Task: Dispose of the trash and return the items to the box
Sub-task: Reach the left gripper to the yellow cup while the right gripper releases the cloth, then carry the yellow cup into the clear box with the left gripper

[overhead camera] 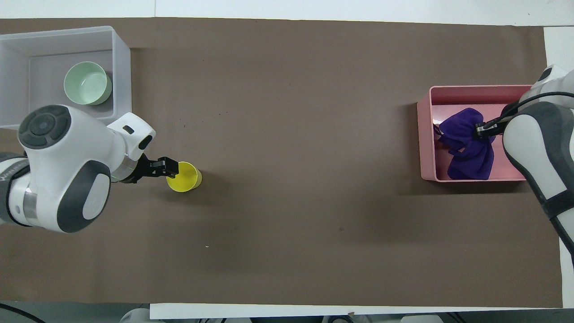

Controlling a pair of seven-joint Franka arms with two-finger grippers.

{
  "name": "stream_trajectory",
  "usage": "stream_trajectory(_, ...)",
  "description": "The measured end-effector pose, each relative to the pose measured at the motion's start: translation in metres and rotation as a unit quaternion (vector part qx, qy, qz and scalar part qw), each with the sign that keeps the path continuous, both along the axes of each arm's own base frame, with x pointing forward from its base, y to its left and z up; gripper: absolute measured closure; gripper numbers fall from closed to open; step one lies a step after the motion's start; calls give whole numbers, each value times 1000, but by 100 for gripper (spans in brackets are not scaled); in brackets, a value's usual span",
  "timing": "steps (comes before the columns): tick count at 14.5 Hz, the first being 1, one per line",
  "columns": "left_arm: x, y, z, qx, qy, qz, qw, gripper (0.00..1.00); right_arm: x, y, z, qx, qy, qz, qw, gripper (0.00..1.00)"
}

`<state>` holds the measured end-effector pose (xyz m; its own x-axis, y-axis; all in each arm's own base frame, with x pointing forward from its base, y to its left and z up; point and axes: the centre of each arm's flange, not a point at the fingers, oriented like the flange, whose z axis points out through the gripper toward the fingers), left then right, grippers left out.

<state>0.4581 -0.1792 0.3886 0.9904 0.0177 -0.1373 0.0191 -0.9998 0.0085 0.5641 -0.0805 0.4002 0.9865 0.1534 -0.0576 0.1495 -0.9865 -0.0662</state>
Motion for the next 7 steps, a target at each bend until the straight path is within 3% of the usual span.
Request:
stream_trajectory(2, -9, -6, -15, -4, -18, -3, 1000, 0, -4, 1, -11, 0, 3, 0, 1000, 89)
stream_trajectory(4, -13, -4, -34, -8, -32, 0, 999, 6, -4, 2, -12, 0, 3, 1, 1000, 71)
stream_trajectory(7, -14, -4, -45, -7, -31, 0, 999, 40, -3, 5, -7, 0, -1, 4, 1000, 41)
